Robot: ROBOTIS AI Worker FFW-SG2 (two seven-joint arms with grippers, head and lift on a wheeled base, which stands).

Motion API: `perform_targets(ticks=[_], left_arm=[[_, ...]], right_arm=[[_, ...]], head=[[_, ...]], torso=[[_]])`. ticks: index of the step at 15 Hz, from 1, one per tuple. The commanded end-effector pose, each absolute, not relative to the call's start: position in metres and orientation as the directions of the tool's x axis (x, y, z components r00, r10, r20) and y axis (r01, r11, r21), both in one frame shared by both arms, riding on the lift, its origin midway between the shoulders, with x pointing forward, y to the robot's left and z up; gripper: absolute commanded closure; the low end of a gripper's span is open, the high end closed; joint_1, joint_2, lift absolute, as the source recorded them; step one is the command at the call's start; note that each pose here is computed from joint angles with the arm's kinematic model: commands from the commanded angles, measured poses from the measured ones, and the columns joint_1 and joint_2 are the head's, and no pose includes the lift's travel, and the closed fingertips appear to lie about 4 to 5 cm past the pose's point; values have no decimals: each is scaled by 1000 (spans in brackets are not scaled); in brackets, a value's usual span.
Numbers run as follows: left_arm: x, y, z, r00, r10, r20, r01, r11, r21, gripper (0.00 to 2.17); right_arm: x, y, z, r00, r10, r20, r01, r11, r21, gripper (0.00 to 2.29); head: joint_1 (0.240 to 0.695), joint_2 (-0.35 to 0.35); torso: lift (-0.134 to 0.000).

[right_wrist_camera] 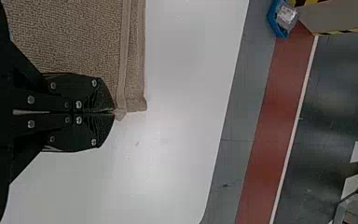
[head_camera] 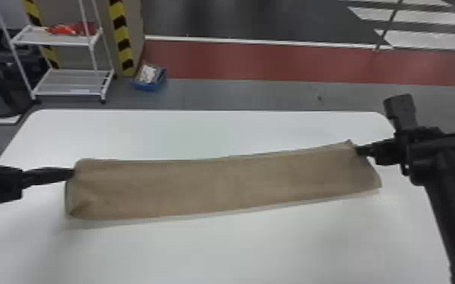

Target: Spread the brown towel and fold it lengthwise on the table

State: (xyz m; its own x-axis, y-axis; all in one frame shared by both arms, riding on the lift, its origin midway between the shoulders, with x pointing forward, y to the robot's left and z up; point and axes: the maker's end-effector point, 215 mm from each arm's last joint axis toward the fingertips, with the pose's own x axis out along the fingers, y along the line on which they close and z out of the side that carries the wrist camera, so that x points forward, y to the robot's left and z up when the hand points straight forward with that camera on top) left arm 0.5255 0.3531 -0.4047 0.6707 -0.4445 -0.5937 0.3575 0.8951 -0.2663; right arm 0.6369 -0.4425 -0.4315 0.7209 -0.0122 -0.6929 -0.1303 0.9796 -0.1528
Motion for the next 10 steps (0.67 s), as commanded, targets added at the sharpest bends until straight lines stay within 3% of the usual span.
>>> perform_targets(ticks=[1, 10], left_arm=[[527, 360, -401, 681, -438, -587, 358, 898, -254, 1511], [526, 356, -405, 674, -443, -591, 363, 895, -257, 1511]], right_arm=[[631, -443, -429, 720, -7, -694, -123, 983, -137, 1173], [630, -432, -437, 707, -5, -707, -155, 975, -162, 1082]], head=[[695, -85], [695, -72]], torso=[[-124], [-124]])
